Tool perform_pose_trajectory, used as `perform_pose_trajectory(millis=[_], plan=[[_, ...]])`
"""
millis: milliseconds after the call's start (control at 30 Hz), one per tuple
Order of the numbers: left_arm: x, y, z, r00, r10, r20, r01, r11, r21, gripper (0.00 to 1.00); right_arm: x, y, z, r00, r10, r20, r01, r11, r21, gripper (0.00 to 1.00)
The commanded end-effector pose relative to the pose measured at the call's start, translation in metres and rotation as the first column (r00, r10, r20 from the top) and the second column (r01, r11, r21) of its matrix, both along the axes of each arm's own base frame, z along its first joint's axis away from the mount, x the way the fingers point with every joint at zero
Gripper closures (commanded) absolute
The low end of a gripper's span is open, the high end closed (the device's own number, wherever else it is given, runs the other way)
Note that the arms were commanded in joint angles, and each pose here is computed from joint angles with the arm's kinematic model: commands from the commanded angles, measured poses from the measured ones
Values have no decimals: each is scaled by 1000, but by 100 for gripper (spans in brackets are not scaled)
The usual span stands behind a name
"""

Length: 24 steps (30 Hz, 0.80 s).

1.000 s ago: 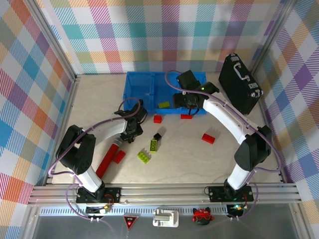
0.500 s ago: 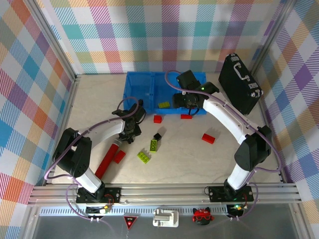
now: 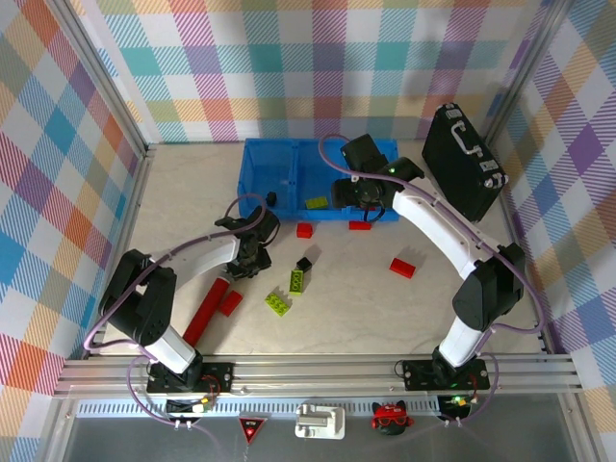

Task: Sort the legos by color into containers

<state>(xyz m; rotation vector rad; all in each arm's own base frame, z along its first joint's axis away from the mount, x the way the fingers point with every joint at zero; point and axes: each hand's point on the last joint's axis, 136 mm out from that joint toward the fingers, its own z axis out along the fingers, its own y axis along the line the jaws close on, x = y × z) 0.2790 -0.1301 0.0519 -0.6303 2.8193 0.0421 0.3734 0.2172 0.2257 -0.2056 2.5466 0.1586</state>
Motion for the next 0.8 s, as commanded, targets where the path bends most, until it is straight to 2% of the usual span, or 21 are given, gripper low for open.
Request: perform_pose_trajectory(millis=[0, 400, 767], plan=[[2, -1, -8, 1000, -8, -13, 8, 1000, -6, 49, -2, -2, 7, 1000, 5, 2, -5, 1000, 5, 24], [15, 5, -7, 999, -33, 19, 32, 998, 61, 53, -6, -6, 8, 1000, 3, 4, -3, 1000, 2, 24], [16, -3, -14, 999, -51, 4, 51, 998, 35, 56, -9, -8, 10, 1000, 0, 6, 0, 1000, 1, 24]])
